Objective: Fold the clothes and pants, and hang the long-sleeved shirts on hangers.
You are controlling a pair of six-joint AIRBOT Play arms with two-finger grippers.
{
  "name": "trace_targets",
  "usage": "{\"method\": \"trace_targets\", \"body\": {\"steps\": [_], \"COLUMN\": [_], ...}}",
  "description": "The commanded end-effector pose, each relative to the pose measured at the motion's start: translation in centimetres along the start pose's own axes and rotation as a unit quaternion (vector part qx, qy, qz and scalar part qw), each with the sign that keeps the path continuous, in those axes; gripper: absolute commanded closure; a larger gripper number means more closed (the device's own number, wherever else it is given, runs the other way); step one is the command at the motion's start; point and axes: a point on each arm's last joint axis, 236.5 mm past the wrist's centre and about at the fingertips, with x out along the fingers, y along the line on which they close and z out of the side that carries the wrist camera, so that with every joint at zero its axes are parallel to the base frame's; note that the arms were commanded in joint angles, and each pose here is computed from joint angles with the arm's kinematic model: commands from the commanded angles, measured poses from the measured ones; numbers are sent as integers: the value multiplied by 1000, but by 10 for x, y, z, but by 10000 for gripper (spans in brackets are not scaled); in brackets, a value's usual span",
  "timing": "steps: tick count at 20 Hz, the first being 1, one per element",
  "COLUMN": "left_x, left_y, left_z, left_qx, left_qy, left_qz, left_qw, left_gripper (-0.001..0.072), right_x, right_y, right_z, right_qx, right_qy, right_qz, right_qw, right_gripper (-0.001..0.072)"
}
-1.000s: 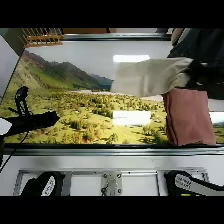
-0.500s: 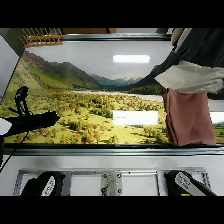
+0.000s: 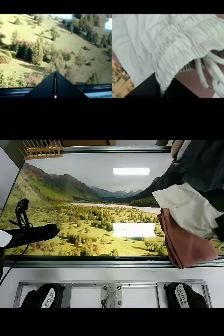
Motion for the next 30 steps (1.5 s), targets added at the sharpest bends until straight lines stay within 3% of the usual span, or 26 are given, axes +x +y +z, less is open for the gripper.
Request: {"method": "trace_targets", "body": {"steps": [1, 7, 10, 11, 12, 13, 16, 19, 21, 22, 25, 30], "left_x": [7, 22, 22, 22, 22, 22, 22, 22, 22, 22, 22, 22], "left_y": [4, 14, 14, 14, 14, 14, 14, 14, 14, 14, 14, 14], "left_z": [-12, -41, -39, -39, -39, -39, -39, -38, -37, -37, -38, -39], "left_qx": [-6, -19, -19, -19, -19, -20, -20, -20, -20, -20, -20, -20], "left_qy": [18, 59, 55, 55, 55, 55, 55, 54, 51, 51, 53, 55], "left_qz": [2, 6, 6, 6, 6, 6, 6, 6, 6, 6, 6, 6], "left_qw": [1000, 998, 998, 998, 998, 998, 998, 998, 998, 998, 998, 998], "left_gripper": [702, 702, 702, 702, 702, 702, 702, 702, 702, 702, 702, 702], "right_x": [16, 15, 14, 15, 16, 17, 12, -23, -50, -58, -63, -67], "right_y": [-49, -96, -98, -95, -91, -86, -45, 49, 90, 100, 104, 99], "right_z": [-43, -53, -55, -57, -59, -60, -58, -72, -92, -104, -138, -160], "right_qx": [27, 2, -41, -53, -64, -79, -144, -187, -227, -252, -326, -346], "right_qy": [51, 67, 79, 84, 90, 94, 76, 31, 23, 30, 67, 107], "right_qz": [-66, -158, -160, -153, -142, -130, -39, 165, 256, 279, 296, 298], "right_qw": [996, 985, 983, 983, 984, 984, 986, 968, 939, 926, 895, 883], "right_gripper": [697, 694, 677, 509, 202, 24, 26, 27, 34, 107, 704, 693]}}
